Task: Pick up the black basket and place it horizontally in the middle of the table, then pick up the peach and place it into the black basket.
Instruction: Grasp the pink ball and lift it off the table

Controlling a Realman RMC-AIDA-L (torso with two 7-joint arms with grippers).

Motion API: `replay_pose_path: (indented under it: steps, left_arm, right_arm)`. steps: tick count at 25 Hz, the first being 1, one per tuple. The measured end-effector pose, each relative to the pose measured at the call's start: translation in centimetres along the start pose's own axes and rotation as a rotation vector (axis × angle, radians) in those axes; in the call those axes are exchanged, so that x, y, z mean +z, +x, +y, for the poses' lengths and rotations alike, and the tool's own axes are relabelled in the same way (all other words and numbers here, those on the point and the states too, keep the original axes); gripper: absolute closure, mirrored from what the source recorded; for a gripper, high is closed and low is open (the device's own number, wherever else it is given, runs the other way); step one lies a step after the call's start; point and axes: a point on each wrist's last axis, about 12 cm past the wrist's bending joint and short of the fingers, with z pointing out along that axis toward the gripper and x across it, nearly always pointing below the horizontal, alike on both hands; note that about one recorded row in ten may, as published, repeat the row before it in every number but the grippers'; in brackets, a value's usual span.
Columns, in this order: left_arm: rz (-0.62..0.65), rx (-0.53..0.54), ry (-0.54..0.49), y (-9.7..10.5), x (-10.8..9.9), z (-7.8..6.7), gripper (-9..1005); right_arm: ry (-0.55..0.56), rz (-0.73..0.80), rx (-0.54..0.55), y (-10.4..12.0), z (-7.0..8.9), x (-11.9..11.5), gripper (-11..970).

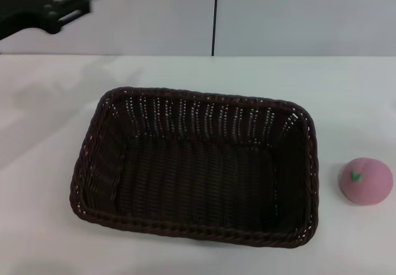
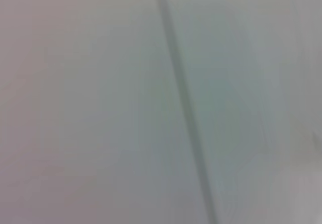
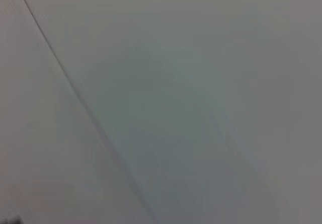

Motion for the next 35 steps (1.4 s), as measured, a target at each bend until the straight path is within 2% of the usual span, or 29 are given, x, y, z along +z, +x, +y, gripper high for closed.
replay_pose_path:
  steps: [3,4,5,8,9,10,12,15,16,19,20,24,29,35]
  left_arm:
    - [-0.102,-0.069,-0.075,2.6,-2.2,0.0,381]
    - [-0.147,-0.102,-0.124,4.2,-3.4,-0.3,381]
    - [-0.147,-0.102,-0.124,4.2,-3.4,-0.3,381]
    - [-0.195,-0.154,-0.186,6.5,-4.7,-1.0,381]
    - [-0.202,-0.165,-0.193,7.0,-5.0,-1.3,382]
    - [-0.204,-0.180,-0.200,7.7,-5.2,-1.6,382]
    - [-0.199,-0.194,-0.208,8.3,-5.5,-1.9,382]
    - [-0.195,-0.207,-0.213,8.6,-5.6,-2.0,383]
    - [-0.188,-0.237,-0.223,9.3,-5.8,-2.4,383]
    - [-0.190,-0.259,-0.229,9.7,-6.0,-2.7,384]
    - [-0.190,-0.259,-0.229,9.7,-6.0,-2.7,384]
    - [-0.196,-0.266,-0.236,9.8,-6.3,-2.7,385]
    - [-0.204,-0.265,-0.243,9.7,-6.4,-2.4,386]
    - [-0.215,-0.265,-0.247,9.4,-6.4,-2.2,387]
  right_arm:
    - [0.016,0.244,0.022,-3.8,0.9,0.6,227]
    - [0.039,0.415,0.047,-5.9,1.6,1.5,226]
    - [0.039,0.415,0.047,-5.9,1.6,1.5,226]
    - [0.049,0.665,0.094,-7.5,2.3,3.7,226]
    - [0.049,0.815,0.101,-7.7,2.5,5.8,226]
    - [0.049,0.815,0.101,-7.7,2.5,5.8,228]
    - [0.087,0.938,0.103,-7.1,2.5,7.8,232]
    - [0.155,1.090,0.097,-5.3,2.3,10.6,238]
    - [0.167,1.132,0.092,-4.6,2.4,11.4,240]
    - [0.163,1.222,0.065,-2.1,2.7,14.0,246]
    - [0.163,1.222,0.065,-2.1,2.7,14.0,248]
    - [0.154,1.225,0.087,0.5,2.5,15.7,255]
    - [0.160,1.232,0.113,1.9,2.0,16.0,265]
    - [0.165,1.230,0.114,2.1,1.9,15.5,277]
